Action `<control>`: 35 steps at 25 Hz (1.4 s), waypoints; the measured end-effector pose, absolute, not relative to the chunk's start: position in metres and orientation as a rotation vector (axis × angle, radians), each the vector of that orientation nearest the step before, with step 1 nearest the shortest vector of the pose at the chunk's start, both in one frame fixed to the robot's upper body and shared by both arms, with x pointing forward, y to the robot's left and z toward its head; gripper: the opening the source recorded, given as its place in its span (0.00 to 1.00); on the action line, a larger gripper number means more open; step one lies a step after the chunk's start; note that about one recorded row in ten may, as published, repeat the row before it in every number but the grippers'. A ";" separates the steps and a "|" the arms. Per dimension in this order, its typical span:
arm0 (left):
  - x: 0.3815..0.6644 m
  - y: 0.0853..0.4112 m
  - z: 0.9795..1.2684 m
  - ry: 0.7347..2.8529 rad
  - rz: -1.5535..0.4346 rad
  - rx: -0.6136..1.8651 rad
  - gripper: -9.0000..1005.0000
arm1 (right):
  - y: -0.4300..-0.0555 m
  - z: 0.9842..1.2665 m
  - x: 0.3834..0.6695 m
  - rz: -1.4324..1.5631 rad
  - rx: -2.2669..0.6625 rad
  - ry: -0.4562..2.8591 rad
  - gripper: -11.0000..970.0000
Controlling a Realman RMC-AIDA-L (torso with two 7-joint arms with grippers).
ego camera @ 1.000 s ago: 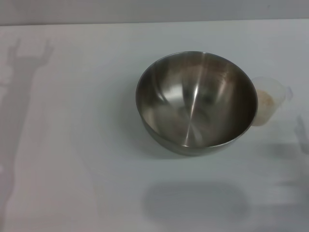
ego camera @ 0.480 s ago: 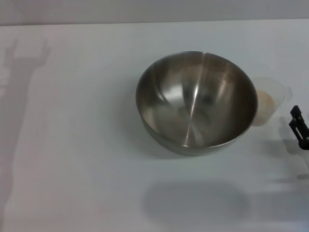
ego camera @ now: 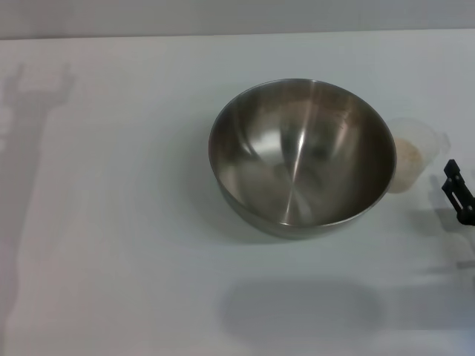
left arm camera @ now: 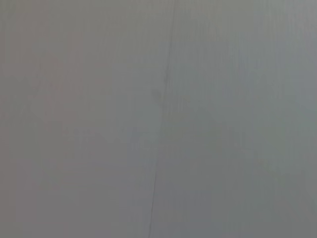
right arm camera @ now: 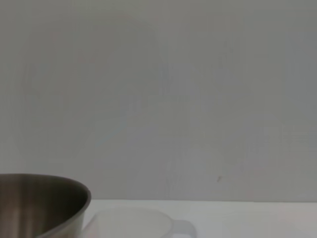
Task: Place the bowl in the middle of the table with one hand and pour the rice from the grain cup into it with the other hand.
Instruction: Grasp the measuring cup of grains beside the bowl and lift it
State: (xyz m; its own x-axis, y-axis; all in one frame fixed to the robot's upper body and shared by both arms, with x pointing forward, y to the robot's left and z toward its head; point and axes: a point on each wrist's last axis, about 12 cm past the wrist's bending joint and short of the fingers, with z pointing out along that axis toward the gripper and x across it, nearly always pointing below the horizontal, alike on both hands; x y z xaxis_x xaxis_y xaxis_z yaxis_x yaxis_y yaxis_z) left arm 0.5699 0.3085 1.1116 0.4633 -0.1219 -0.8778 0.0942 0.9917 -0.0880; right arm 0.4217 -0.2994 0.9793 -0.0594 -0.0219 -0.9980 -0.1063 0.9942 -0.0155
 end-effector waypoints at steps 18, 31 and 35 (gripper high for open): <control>0.569 0.308 1.113 1.067 -0.135 -0.034 0.84 | -0.302 0.979 0.441 0.051 -0.137 1.654 0.73; 0.570 0.309 1.115 1.061 -0.132 -0.043 0.84 | -0.301 0.981 0.453 0.048 -0.147 1.663 0.73; 0.569 0.309 1.114 1.061 -0.130 -0.046 0.84 | -0.301 0.981 0.455 0.047 -0.154 1.665 0.73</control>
State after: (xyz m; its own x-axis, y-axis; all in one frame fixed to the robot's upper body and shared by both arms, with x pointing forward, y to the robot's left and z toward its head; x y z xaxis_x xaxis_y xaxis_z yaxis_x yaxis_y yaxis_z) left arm 0.5694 0.3095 1.1145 0.4815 -0.1282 -0.8670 0.0844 0.9914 -0.0998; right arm 0.4553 -0.3013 0.9813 -0.0925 -0.0725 -0.9931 -0.1288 0.9898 -0.0603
